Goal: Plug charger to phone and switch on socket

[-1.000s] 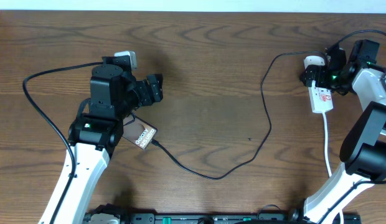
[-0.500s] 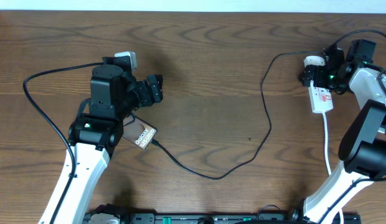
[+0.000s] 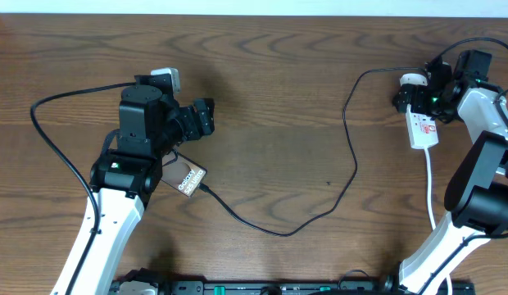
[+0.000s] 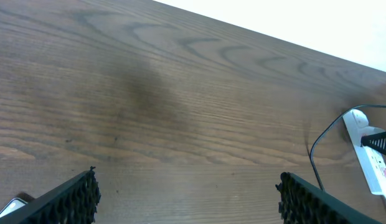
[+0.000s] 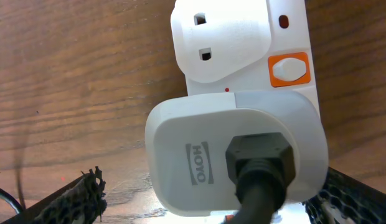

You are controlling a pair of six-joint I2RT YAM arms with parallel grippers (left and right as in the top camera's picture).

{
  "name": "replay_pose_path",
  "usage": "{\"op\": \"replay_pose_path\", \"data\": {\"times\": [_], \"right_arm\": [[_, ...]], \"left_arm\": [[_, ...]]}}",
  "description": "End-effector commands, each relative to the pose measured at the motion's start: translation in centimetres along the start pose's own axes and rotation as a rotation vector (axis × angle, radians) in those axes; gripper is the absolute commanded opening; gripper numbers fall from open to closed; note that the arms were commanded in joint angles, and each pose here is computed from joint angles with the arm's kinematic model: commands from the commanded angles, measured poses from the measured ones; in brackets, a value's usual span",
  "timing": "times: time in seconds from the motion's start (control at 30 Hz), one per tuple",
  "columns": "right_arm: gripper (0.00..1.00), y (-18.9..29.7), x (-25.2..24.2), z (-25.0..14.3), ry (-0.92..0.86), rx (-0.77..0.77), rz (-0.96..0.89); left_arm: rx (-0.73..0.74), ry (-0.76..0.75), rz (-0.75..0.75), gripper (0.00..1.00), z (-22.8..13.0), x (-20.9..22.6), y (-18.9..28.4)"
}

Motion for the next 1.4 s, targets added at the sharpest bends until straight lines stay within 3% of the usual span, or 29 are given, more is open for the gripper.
{"op": "replay_pose_path", "data": {"times": [0.0,0.63,1.1,1.37], "right_arm": [[0.98,-2.2,3.7,-1.4,-0.026,0.061,0.196],[0.91,-4.2,4.9,-3.0,-0.104,0.116,0.330],[0.83,-4.1,5.2,-4.3,-0.140,0.179,0.343],[0.84,-4.8,5.4,-5.8,-0.145,0.201,0.346]], "left_arm": [[-0.014,-0.023,0.010,0.89,0.4,-0.1,0.2],[-0.005,-0.021,0.015,0.89,0.2,0.0,0.2],[-0.004,-0.021,0.015,0.89,0.2,0.0,0.2],[-0.005,-0.022,0.015,0.89,0.2,0.0,0.2]]}}
Point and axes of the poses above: each gripper's point midway between its finger pads, its own y axis back along the fingers, its own x axis along the line the jaws close on, z = x × y, the point moved 5 cm from there along y, back along the fingers, and after that the axes turned 6 degrees about y, right-handed, at the moved point
